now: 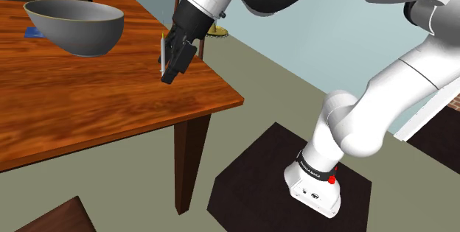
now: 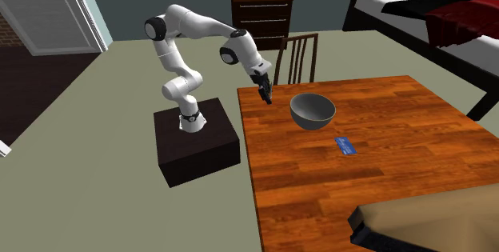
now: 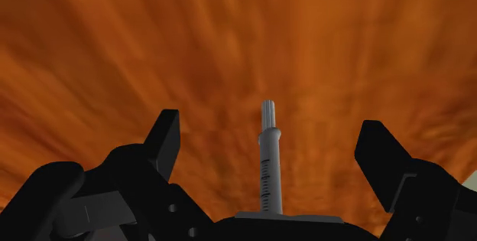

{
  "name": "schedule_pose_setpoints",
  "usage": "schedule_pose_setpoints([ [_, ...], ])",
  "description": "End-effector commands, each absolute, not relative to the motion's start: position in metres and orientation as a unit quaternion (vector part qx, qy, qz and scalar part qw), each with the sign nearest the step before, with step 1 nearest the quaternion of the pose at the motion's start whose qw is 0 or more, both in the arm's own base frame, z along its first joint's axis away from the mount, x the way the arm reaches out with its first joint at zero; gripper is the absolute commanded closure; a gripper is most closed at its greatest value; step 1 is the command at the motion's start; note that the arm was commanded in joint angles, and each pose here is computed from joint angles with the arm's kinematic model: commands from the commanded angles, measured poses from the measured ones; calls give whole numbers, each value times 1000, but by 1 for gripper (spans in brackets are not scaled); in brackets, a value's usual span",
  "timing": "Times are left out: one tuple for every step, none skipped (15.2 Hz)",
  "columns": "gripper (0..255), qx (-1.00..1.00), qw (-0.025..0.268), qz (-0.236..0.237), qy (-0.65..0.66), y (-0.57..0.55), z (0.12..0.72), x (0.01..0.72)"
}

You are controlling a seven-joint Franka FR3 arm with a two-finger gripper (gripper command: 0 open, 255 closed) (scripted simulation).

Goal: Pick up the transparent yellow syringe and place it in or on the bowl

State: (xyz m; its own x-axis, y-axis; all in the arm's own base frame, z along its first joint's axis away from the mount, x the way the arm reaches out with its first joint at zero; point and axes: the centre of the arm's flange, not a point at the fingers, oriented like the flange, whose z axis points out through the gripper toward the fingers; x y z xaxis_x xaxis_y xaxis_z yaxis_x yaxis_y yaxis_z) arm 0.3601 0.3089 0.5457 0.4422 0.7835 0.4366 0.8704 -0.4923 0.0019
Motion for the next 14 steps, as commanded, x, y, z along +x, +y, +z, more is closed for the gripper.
schedule_pose_setpoints([
  [0,-842,112,-194,-491,309,543,361],
  [0,-842,112,-194,-491,309,543,361],
  [0,-842,112,-194,-491,309,543,361],
  [0,-842,112,-194,-491,309,543,361],
  [0,-842,112,-194,-491,309,543,361],
  [0,-842,112,-194,-491,309,543,361],
  [0,-842,112,-194,-491,309,543,361],
  [255,-842,112,-194,-491,309,543,361],
  [255,-842,112,-194,-491,309,543,361],
  [255,-842,112,-194,-491,309,543,361],
  [255,-842,112,-194,-491,309,543,361],
  [255,-842,112,-194,-491,309,543,361],
  [255,-842,112,-194,-491,309,543,361],
  [255,-842,112,-194,-491,310,543,361],
])
